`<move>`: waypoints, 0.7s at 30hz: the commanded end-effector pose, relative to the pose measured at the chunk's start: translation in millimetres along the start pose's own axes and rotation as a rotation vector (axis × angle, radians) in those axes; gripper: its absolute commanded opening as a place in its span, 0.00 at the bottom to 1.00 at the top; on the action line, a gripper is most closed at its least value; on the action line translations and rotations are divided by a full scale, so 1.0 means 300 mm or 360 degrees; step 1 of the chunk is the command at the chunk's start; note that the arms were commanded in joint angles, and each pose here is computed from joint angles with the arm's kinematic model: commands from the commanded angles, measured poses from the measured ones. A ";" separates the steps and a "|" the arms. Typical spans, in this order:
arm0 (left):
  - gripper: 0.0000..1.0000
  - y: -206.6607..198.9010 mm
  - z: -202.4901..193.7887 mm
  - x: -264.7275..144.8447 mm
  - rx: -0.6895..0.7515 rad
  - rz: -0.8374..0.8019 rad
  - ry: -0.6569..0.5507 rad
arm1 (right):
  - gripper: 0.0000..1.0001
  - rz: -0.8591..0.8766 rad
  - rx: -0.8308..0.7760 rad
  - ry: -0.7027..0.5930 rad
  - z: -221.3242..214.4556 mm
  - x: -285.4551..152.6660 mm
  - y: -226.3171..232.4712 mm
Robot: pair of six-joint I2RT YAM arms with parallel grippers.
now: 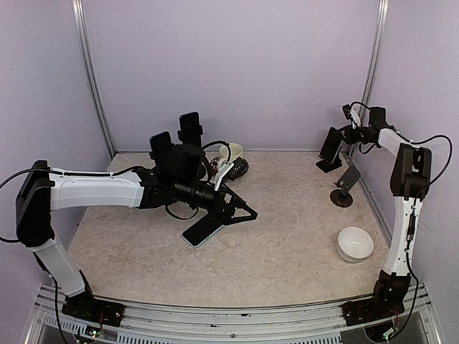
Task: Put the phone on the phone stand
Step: Install the phone onto the phone stand.
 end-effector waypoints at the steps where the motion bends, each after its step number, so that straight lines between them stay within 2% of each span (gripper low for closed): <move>1: 0.96 0.003 0.022 -0.002 0.0028 -0.0018 -0.0011 | 0.14 -0.0038 -0.0014 -0.0028 0.002 0.001 -0.048; 17: 0.96 0.018 0.029 0.006 0.0019 -0.0023 -0.0011 | 0.53 -0.0077 -0.0023 -0.0028 0.006 0.007 -0.068; 21: 0.97 0.016 0.037 0.004 0.0024 -0.0025 -0.0017 | 0.67 -0.0133 -0.0029 -0.0011 0.013 -0.003 -0.083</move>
Point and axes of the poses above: each gripper's point midway between its finger pads, its own x axis out along the fingers, its own y axis along the line the jaws close on, z = x × y, the point moved 2 cm from there along -x, back along the fingers, and after that the axes turned 5 degrees about -x, right-handed, at the moved point
